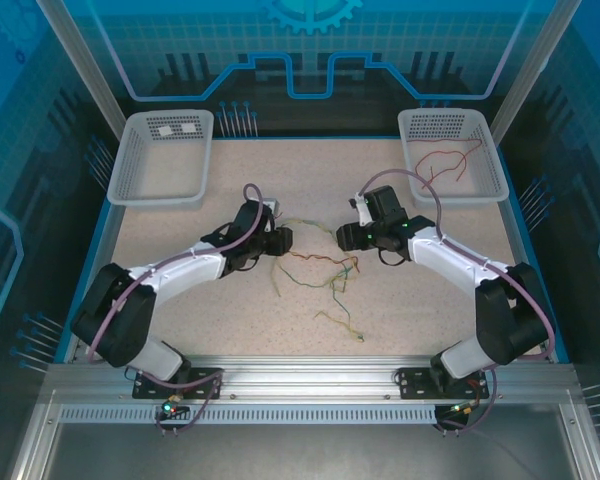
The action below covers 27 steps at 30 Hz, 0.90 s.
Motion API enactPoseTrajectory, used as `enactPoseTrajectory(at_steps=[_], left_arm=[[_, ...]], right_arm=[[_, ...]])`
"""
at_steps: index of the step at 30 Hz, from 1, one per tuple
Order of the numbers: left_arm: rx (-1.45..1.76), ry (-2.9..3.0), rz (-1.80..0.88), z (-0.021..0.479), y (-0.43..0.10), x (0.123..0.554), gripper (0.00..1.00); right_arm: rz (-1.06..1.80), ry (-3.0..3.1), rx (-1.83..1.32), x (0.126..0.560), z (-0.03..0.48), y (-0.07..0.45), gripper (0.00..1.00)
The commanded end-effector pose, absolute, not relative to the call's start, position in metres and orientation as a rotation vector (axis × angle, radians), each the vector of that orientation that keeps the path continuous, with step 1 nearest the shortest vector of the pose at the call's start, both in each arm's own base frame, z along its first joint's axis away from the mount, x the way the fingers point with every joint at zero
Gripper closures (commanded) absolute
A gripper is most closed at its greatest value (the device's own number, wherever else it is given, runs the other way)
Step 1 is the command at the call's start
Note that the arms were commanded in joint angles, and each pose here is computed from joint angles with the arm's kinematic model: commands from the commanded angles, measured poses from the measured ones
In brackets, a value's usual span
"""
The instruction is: Untangle the cables
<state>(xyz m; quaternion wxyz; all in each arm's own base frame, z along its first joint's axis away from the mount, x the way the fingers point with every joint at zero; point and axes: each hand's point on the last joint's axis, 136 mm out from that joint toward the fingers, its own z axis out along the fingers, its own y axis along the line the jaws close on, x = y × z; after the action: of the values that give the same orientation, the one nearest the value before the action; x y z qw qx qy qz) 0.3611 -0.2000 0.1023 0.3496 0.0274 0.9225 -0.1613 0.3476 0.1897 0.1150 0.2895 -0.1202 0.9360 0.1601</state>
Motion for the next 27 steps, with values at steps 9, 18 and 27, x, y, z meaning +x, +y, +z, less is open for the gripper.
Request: enactPoseTrajectory(at_steps=[9,18,27], left_arm=[[0.173,2.432,-0.298,0.067,-0.203,0.385,0.67],[0.159,2.363,-0.314,0.102,-0.202,0.387,1.00],[0.174,2.305,-0.228,0.132,-0.184,0.392,0.35]], right_arm=[[0.453,2.384,-0.286,0.359,0.148,0.199,0.39],[0.454,2.372,-0.276,0.354,0.150,0.196,0.37],[0.473,2.358,-0.265,0.356,0.148,0.200,0.34]])
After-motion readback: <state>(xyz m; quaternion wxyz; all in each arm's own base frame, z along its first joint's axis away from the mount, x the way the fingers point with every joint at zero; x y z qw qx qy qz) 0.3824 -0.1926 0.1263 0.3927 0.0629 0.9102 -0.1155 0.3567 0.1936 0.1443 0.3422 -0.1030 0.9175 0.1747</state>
